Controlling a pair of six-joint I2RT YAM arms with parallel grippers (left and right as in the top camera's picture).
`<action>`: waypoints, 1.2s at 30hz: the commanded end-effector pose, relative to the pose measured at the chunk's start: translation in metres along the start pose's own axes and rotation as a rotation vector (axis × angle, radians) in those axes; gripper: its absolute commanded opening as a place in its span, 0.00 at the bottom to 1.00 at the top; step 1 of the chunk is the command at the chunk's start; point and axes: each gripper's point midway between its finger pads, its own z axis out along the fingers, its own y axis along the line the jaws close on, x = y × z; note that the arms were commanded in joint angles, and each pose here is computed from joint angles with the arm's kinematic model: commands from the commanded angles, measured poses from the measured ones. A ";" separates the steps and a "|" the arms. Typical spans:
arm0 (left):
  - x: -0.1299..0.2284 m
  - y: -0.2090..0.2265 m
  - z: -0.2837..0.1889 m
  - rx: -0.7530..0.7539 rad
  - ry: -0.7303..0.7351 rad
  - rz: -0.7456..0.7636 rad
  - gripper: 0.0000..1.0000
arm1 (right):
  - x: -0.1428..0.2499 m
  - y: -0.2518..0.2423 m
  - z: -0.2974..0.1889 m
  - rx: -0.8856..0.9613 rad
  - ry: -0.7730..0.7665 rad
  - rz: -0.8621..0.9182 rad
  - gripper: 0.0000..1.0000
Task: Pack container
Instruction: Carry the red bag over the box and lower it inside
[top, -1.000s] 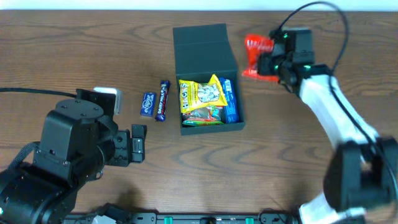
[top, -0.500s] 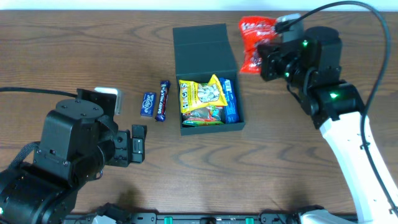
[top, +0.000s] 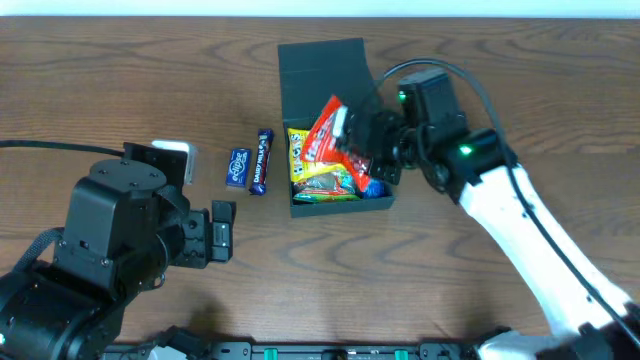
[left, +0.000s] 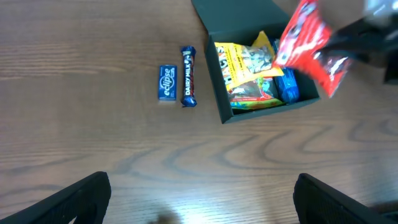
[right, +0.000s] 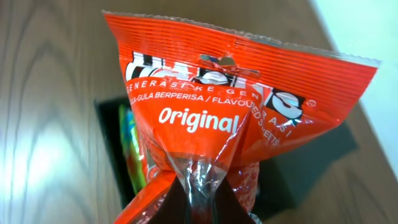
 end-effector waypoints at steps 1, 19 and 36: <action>-0.001 0.001 -0.002 -0.001 -0.004 0.008 0.95 | 0.001 0.015 0.019 -0.104 -0.027 -0.147 0.02; 0.004 0.002 -0.002 -0.007 0.014 0.010 0.95 | 0.061 0.050 0.103 -0.382 0.013 -0.169 0.01; 0.003 0.002 -0.002 -0.009 0.010 0.010 0.95 | 0.112 0.046 0.134 -0.376 0.182 -0.208 0.01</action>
